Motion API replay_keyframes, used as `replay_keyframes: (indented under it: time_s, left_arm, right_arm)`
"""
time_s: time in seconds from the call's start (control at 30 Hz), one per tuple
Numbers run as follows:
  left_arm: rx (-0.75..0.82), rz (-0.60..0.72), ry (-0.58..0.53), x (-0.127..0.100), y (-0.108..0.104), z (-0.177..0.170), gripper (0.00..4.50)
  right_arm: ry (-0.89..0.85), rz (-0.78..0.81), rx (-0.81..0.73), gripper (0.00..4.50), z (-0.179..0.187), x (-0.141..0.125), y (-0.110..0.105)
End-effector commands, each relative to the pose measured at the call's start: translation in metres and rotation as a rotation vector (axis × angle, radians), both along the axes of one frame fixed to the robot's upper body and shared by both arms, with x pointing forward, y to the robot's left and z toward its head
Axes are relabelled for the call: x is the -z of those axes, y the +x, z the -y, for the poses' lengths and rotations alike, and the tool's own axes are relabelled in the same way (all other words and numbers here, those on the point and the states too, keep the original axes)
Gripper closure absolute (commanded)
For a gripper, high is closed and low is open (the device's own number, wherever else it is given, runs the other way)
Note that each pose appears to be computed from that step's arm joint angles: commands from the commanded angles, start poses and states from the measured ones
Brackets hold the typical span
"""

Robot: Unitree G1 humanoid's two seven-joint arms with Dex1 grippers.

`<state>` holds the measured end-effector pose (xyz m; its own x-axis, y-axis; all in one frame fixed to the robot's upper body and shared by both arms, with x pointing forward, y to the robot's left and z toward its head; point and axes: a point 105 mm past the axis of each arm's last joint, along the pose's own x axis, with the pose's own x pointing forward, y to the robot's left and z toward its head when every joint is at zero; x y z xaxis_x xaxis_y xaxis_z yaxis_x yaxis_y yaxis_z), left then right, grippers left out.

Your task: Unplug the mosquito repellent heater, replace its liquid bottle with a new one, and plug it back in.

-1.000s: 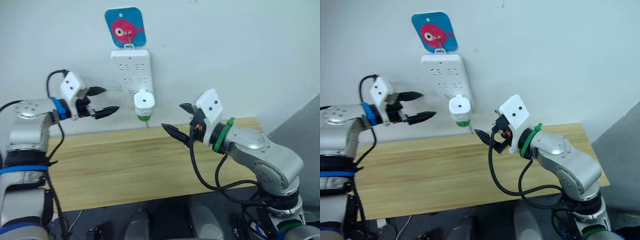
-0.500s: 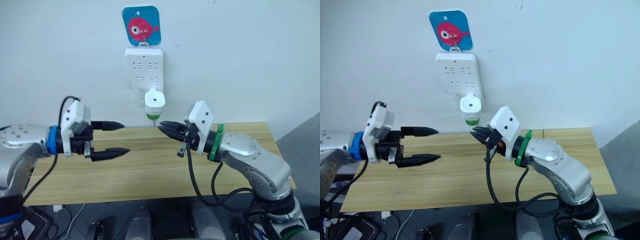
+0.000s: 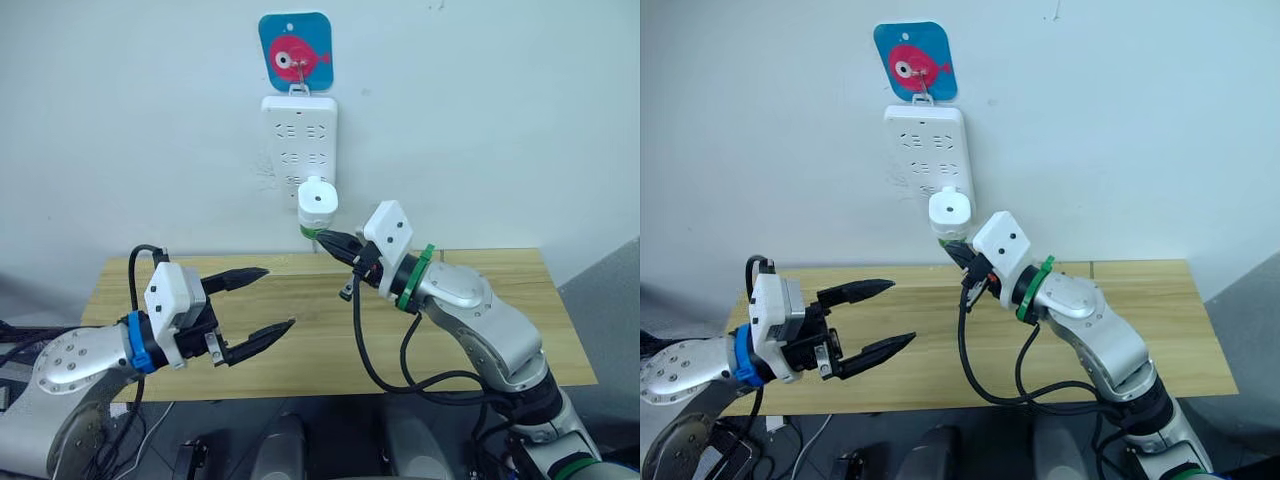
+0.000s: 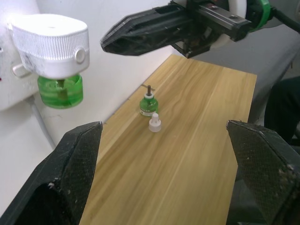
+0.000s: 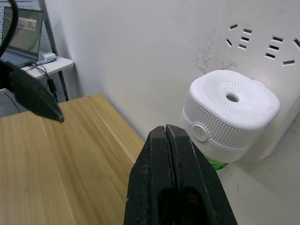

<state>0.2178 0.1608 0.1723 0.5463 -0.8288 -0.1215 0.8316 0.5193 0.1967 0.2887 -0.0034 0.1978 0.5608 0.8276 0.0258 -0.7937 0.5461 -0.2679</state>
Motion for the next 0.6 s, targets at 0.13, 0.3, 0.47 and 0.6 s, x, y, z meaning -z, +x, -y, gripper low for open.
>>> replay_keyframes:
  time_s: [0.13, 0.3, 0.47, 0.6]
  left_arm:
    - [0.015, 0.053, 0.006, -0.007, -0.002, 0.007, 0.00]
    - [0.023, 0.062, 0.009, -0.007, 0.000, 0.009, 0.00]
    - [0.028, 0.069, 0.015, -0.009, 0.004, 0.009, 0.00]
    - [0.034, 0.076, 0.018, -0.011, 0.008, 0.010, 0.00]
  right_arm:
    - [0.019, 0.036, 0.060, 4.49, 0.000, -0.005, 0.008]
    - [0.026, 0.023, 0.103, 4.49, 0.001, -0.002, 0.013]
    - [0.027, 0.017, 0.090, 4.49, -0.004, -0.002, 0.011]
    - [0.027, 0.008, 0.063, 4.49, -0.008, -0.002, 0.006]
